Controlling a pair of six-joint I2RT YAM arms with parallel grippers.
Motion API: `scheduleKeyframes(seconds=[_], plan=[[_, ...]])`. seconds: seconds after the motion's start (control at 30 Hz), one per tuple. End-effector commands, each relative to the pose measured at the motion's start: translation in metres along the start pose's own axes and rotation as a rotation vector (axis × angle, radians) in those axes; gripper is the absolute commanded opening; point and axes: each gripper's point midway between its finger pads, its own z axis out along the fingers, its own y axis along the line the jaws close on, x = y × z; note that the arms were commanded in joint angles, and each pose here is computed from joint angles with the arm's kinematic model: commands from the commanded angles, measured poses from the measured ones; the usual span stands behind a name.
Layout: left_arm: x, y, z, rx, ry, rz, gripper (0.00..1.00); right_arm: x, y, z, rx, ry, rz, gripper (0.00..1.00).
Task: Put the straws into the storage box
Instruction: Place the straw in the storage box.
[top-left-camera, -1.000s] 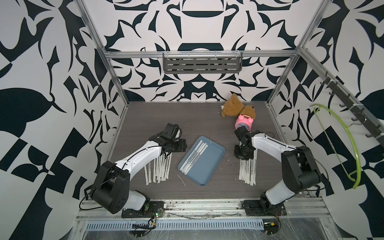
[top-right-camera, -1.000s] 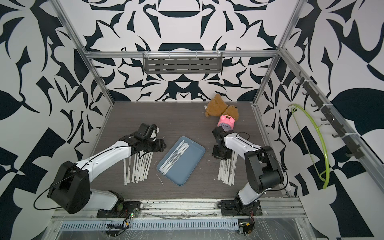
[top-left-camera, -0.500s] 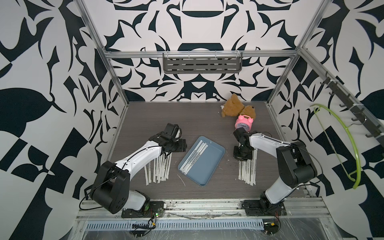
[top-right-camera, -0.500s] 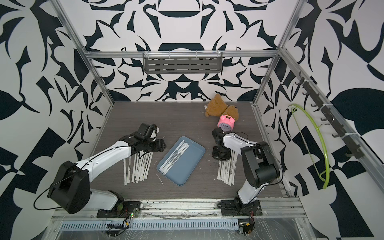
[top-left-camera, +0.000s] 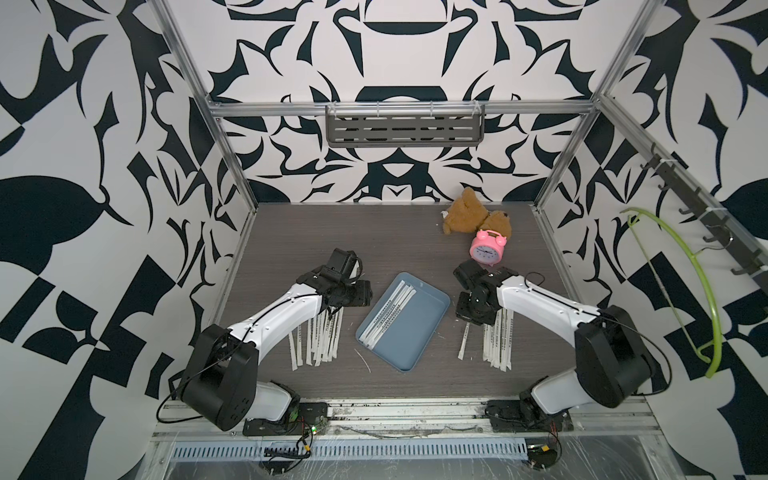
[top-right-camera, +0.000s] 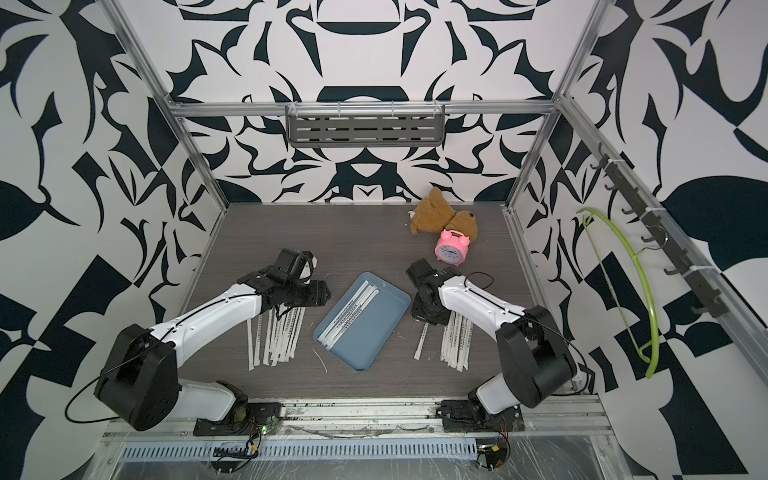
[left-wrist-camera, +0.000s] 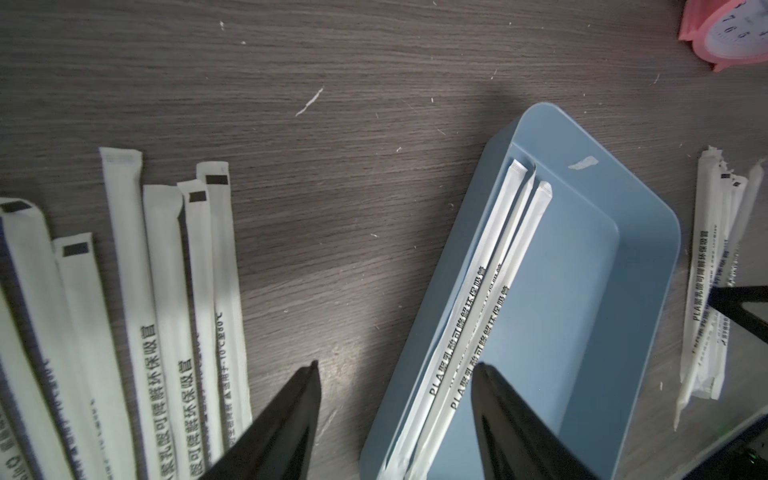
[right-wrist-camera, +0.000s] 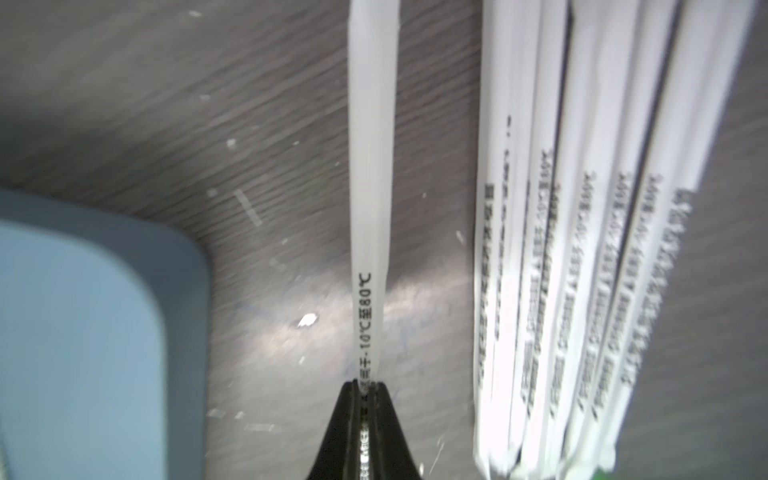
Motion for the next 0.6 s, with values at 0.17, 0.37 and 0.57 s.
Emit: scheduleKeyframes(seconds=[0.17,0.37,0.57], plan=[[0.005,0.005,-0.003,-0.016,-0.011,0.001,0.64,0.012,0.075,-0.063,-0.091,-0.169,0.166,0.05],[0.005,0.003,-0.009,-0.004,-0.014,0.005,0.64,0.031,0.146,-0.041,-0.135,-0.148,0.172,0.00],[0.009,0.006,-0.013,-0.014,-0.022,0.008,0.64,0.063,0.170,-0.001,-0.105,-0.013,0.217,0.00]])
